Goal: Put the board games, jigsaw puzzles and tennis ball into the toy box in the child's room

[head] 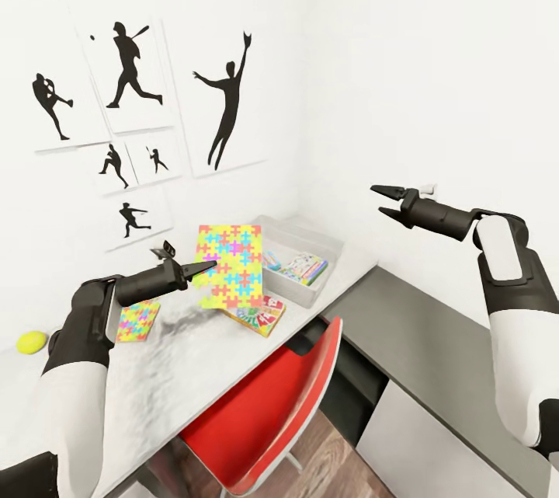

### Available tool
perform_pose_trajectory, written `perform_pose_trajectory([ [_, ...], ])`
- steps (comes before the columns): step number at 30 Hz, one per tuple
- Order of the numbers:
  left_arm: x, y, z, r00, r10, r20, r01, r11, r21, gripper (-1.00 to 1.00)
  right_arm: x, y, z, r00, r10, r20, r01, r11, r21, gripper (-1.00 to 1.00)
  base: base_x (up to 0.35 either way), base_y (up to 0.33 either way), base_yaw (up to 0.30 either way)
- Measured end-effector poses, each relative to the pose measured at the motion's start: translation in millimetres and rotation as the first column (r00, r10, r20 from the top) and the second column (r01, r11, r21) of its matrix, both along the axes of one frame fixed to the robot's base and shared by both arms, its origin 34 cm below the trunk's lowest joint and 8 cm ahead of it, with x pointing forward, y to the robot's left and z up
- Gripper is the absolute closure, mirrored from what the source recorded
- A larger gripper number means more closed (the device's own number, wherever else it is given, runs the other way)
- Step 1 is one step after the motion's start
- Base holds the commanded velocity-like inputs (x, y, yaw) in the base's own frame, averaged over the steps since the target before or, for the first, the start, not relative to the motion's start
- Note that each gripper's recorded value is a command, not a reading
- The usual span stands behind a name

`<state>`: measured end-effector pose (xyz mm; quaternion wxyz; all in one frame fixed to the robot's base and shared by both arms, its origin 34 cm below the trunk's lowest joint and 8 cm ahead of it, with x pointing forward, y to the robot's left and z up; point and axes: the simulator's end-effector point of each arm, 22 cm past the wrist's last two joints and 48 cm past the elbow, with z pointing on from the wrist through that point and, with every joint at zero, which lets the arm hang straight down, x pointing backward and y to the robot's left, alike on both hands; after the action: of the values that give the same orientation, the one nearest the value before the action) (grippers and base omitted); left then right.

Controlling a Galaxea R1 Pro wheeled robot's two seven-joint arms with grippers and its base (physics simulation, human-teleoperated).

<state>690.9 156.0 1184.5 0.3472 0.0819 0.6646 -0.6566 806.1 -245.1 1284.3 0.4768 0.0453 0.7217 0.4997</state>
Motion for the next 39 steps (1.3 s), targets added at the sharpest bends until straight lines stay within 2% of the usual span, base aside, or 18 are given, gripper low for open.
perform_pose_trajectory([
  [13,-0.1,0.4,1.3,1.0,0.001,0.002,-0.001,1.0,-0.006,1.0,0.1,0.8,-1.3,1.0,0.001,-0.003,-0.001,1.0,-0.004,-1.0,0.071,-0.1,0.0],
  [23,-0.4,-0.2,1.1,1.0,-0.001,0.001,0.001,1.0,-0.004,1.0,-0.1,1.0,-1.3,1.0,0.001,-0.003,-0.001,1.0,-0.005,-1.0,0.205,-0.201,0.0],
  [30,0.0,0.1,1.0,1.0,0.0,0.001,0.0,1.0,-0.005,1.0,0.2,1.9,-1.8,1.0,0.003,-0.004,-0.003,1.0,-0.004,-1.0,0.085,-0.043,0.0],
  [39,-0.5,0.1,1.3,1.0,0.0,0.001,0.0,1.0,-0.005,1.0,-0.1,3.1,-1.4,1.0,0.004,-0.003,-0.004,1.0,-0.003,-1.0,0.085,-0.048,0.226],
])
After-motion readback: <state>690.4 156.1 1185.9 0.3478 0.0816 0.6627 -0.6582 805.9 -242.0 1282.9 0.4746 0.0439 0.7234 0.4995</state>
